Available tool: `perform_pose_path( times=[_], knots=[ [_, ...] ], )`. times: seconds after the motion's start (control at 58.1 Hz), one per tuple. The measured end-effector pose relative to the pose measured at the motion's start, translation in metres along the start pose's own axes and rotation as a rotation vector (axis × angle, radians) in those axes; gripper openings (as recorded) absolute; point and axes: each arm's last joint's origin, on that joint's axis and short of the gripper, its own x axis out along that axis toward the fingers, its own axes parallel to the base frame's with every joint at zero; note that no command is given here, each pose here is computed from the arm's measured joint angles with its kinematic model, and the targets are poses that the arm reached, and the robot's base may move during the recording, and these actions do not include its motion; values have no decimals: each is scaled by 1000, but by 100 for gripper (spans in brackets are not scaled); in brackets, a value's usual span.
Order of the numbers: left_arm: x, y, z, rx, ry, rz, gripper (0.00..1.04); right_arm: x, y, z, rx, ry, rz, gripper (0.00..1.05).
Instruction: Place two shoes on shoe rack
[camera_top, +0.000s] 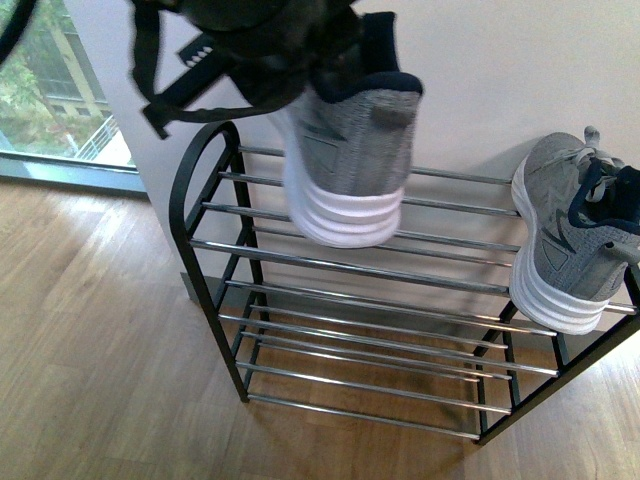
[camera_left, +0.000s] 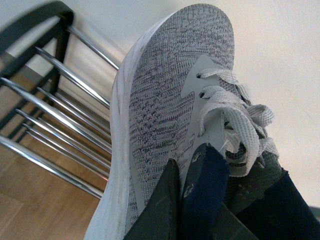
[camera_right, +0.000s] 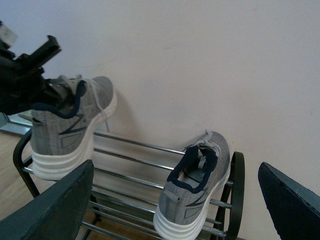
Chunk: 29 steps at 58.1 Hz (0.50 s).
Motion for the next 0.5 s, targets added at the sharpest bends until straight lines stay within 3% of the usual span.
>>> perform_pose_path(
  times=[0.155, 0.275, 0.499],
  knots=[
    [36, -22, -5, 45, 77, -19, 2, 0, 0, 0, 0, 0, 0, 95],
    [64, -34, -28, 113, 171, -7, 2, 0, 0, 0, 0, 0, 0, 95],
    [83, -50, -46, 143, 254, -27, 2, 0, 0, 0, 0, 0, 0, 95]
  ],
)
